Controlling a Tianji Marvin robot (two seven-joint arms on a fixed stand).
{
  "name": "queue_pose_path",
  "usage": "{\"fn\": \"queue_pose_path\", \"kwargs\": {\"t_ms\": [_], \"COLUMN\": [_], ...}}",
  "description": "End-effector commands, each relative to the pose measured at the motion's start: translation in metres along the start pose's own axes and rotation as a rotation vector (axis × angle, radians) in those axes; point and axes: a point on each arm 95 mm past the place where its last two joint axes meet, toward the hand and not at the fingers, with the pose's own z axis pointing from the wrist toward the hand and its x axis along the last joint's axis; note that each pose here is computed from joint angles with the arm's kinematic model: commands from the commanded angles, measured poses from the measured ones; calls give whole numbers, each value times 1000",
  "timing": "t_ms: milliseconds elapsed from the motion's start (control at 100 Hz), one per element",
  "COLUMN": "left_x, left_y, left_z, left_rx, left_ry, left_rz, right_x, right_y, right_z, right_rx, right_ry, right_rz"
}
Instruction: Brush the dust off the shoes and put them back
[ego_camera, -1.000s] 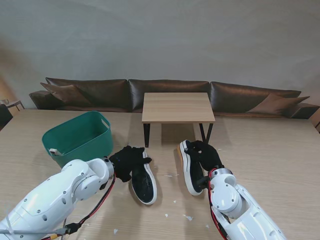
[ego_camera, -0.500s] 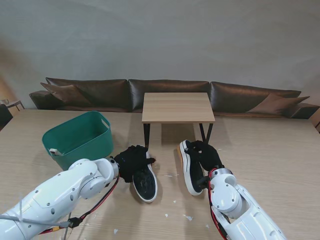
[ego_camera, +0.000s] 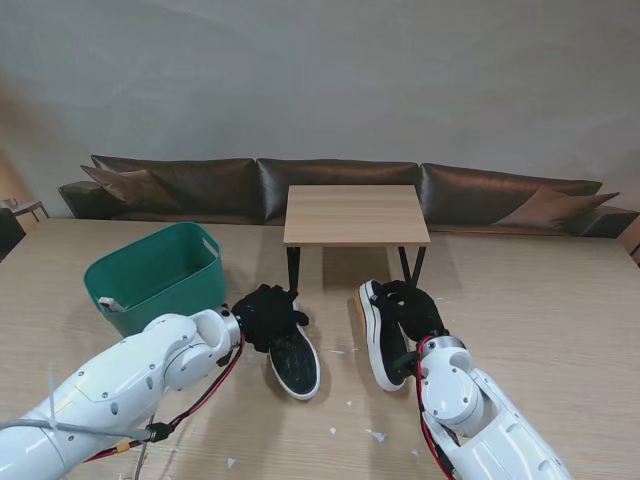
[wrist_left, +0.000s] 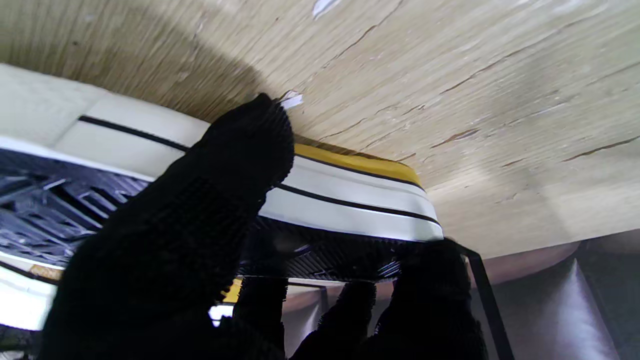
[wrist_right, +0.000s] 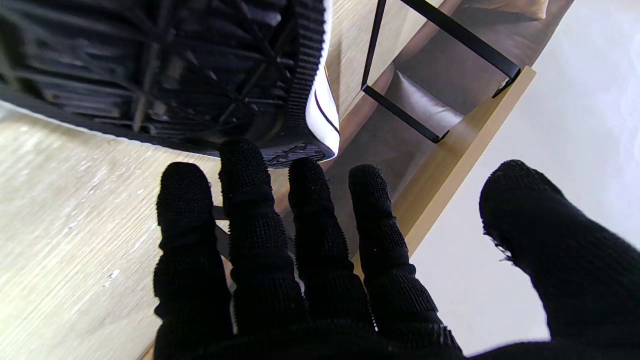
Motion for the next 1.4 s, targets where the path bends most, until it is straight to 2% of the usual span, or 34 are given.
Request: {"fn": "queue_pose_path", "kwargs": {"t_ms": [0,150,330,580,700,820,1200,1390], "left_x": [13,16,18,20,21,22,19,18], "left_y": [59,62,68,77,81,79,54,43], "left_z": [-11,-12,-10,3,12,11,-23,-35], "left_rx": [-167,-162,-236,-291,-255,-220,-87,-7], "left_ry": [11,5,18,52,49,43,-35,-83], "left_rz": [-60,-113,-84,-53,-92,-127,-178,-216], "right_x": [2,2,2,2,2,2,3,5], "right_y": [-4,-3,-3,-3,-3,-3,-3,3], "right_z": [0,0,0,0,0,1,1,-4], "right_rx": [11,9,11,13,11,6,3,-3], "right_ry": [6,7,7,5,6,6,9,10], "right_rz": [10,10,11,14,14,16,18,27]}}
